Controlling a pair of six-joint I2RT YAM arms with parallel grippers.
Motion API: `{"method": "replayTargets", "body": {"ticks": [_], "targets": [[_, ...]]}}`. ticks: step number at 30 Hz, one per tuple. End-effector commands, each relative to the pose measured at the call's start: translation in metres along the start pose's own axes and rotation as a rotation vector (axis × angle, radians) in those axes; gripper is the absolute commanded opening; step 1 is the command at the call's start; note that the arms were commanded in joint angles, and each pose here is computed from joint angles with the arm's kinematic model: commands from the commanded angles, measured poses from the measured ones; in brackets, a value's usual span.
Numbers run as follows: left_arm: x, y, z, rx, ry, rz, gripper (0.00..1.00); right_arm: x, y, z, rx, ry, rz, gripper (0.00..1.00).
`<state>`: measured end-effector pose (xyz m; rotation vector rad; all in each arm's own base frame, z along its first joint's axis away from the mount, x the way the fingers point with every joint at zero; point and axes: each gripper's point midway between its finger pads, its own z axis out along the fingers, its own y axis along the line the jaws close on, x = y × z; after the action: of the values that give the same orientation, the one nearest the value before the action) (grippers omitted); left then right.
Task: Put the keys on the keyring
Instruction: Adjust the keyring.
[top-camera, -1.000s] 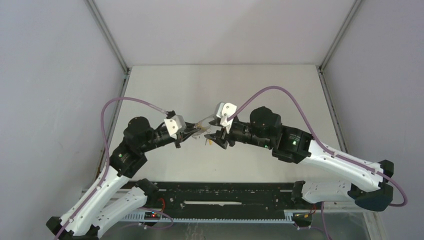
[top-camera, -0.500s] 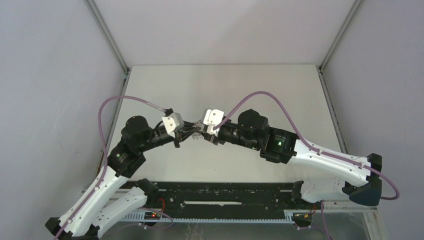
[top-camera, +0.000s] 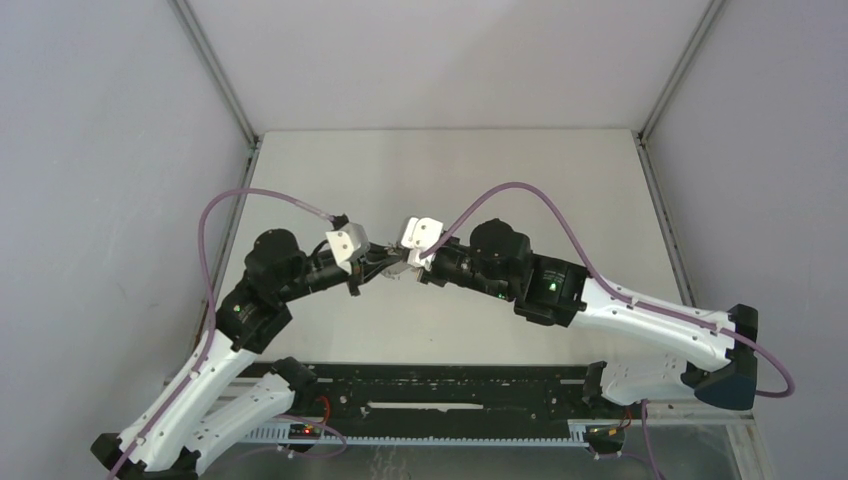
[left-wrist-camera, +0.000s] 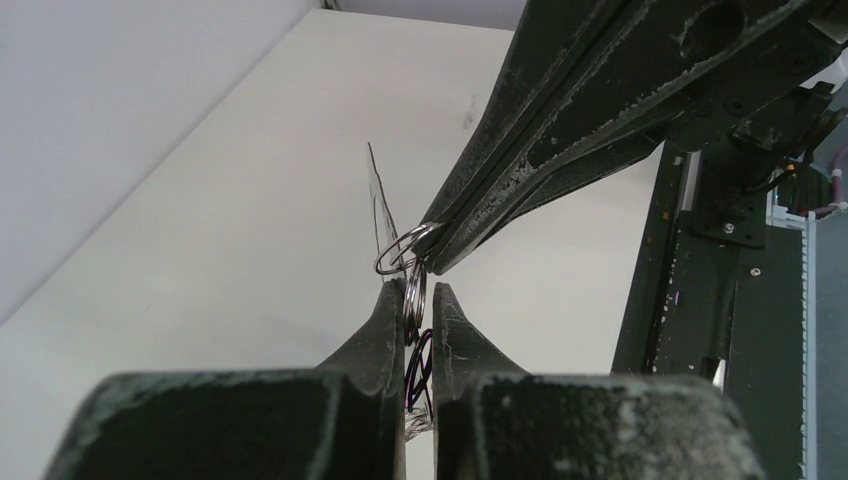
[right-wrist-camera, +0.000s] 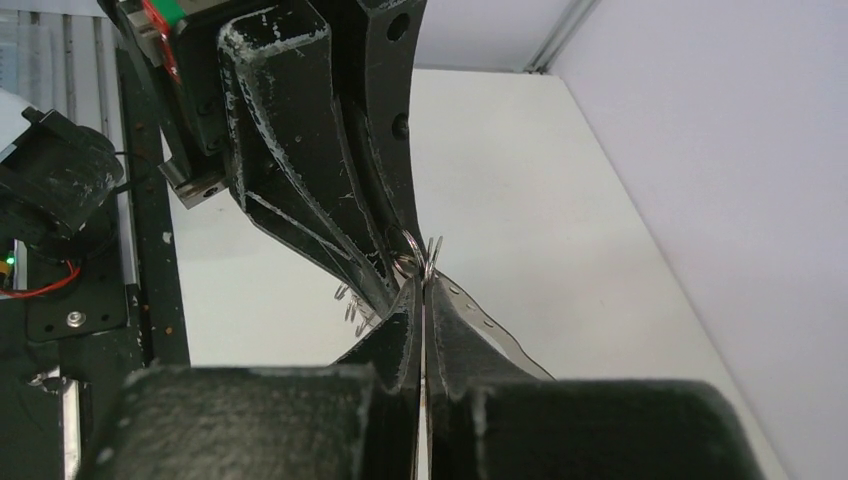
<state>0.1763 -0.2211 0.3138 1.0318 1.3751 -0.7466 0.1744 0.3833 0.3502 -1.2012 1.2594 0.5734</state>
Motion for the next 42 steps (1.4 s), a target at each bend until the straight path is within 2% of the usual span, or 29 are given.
{"method": "replayTargets", "body": {"ticks": [1,6,10,16,25,27,28,30,33,38,42], "targets": [[-0.026,-0.008,-0.004,0.048,-0.065,0.043,0.00,-0.003,0.000,0.009,0.033,-0.018,0.064,0.00],[-0.024,-0.008,-0.001,0.046,-0.084,0.053,0.00,0.007,0.000,0.008,0.063,-0.033,0.156,0.00],[-0.025,-0.004,0.002,0.042,-0.082,0.073,0.00,-0.002,-0.004,0.004,0.036,-0.098,0.260,0.00],[-0.029,-0.004,-0.006,0.028,-0.076,0.116,0.02,-0.013,-0.003,-0.009,0.016,-0.185,0.239,0.00],[-0.031,-0.009,-0.013,0.040,-0.091,0.160,0.01,-0.021,-0.005,-0.016,0.018,-0.223,0.256,0.00],[-0.030,-0.009,-0.013,0.040,-0.089,0.165,0.08,-0.020,-0.003,-0.016,0.009,-0.222,0.259,0.00],[-0.030,-0.009,-0.013,0.041,-0.088,0.166,0.15,-0.021,-0.002,-0.016,0.002,-0.222,0.263,0.00],[-0.028,-0.009,-0.013,0.040,-0.083,0.163,0.34,-0.021,0.002,-0.016,-0.013,-0.221,0.269,0.00],[-0.029,-0.008,-0.014,0.031,-0.084,0.160,0.50,-0.019,0.006,-0.016,-0.028,-0.212,0.280,0.00],[-0.036,-0.016,-0.020,0.057,-0.104,0.157,0.70,-0.013,0.010,-0.015,-0.044,-0.188,0.291,0.00],[-0.033,-0.038,-0.031,0.158,-0.085,0.167,0.78,-0.006,0.016,-0.015,-0.071,-0.160,0.290,0.00]]}}
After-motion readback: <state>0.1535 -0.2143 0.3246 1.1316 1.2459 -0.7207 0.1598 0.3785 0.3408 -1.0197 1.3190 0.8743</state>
